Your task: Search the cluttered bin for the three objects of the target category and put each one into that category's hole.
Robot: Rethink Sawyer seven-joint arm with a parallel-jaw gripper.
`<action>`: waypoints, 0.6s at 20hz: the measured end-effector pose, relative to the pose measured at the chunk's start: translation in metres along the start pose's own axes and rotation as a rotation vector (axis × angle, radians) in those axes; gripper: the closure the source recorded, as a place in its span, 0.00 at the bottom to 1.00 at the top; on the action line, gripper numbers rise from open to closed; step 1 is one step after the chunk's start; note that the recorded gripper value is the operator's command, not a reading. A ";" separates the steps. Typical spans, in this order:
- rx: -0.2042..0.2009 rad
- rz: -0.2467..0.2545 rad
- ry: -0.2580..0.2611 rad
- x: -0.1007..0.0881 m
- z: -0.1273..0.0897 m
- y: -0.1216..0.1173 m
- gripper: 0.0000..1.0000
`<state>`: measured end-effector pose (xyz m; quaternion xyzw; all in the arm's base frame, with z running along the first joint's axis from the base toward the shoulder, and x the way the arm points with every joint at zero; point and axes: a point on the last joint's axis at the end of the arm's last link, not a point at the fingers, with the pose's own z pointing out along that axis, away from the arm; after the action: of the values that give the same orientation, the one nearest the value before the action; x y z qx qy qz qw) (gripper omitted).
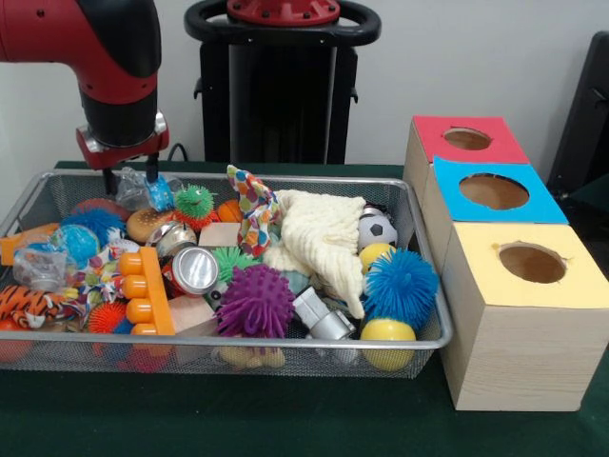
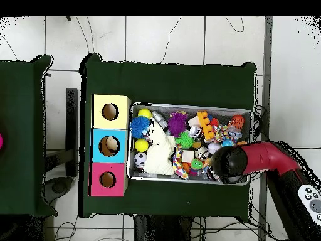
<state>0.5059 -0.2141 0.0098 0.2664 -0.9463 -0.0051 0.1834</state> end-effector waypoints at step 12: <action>-0.039 0.030 -0.021 -0.004 -0.004 -0.002 1.00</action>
<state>0.5122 -0.2136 0.0122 0.2486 -0.9517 -0.0236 0.1785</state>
